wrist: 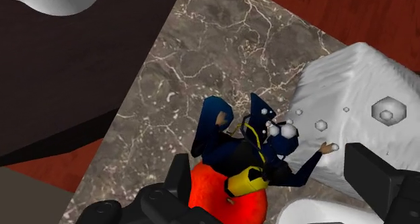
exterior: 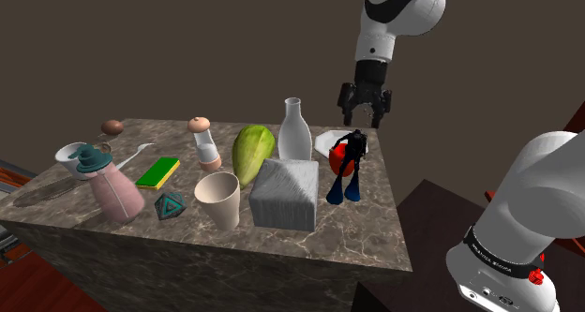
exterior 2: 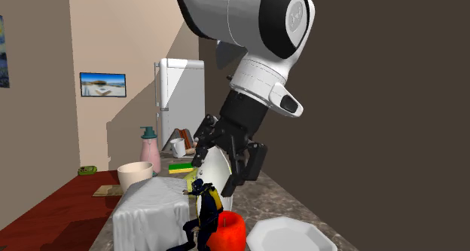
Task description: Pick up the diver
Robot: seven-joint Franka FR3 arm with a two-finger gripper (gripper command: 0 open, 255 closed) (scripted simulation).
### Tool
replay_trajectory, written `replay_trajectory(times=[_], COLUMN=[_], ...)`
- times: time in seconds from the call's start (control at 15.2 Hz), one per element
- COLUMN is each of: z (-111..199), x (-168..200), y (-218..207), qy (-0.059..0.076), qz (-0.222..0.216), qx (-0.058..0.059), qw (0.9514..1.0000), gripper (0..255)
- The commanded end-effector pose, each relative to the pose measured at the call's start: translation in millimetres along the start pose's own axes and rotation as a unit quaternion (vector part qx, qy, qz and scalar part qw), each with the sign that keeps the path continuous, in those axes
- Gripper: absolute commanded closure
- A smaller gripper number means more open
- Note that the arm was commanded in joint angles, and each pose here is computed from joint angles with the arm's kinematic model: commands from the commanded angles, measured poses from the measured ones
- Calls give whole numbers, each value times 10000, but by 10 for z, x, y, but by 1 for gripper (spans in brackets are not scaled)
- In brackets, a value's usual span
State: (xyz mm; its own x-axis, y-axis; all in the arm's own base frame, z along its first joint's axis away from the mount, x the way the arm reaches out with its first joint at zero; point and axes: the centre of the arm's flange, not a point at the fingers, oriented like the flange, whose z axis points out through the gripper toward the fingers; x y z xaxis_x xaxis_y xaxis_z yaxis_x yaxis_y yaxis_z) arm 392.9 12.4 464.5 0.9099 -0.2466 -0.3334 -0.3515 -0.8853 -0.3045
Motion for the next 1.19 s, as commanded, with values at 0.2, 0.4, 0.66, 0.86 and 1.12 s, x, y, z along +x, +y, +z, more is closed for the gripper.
replay_trajectory(times=[0.2,0.4,0.66,0.86,1.12], z=[253,375,379,378,375], x=[70,115,117,117,115], y=[56,98,100,99,98], qy=[-73,-73,-73,-73,-73], qz=[41,41,41,41,41], qx=[81,81,80,80,81], qw=[9999,9999,9999,9999,9999], gripper=[0,0,255,255,255])
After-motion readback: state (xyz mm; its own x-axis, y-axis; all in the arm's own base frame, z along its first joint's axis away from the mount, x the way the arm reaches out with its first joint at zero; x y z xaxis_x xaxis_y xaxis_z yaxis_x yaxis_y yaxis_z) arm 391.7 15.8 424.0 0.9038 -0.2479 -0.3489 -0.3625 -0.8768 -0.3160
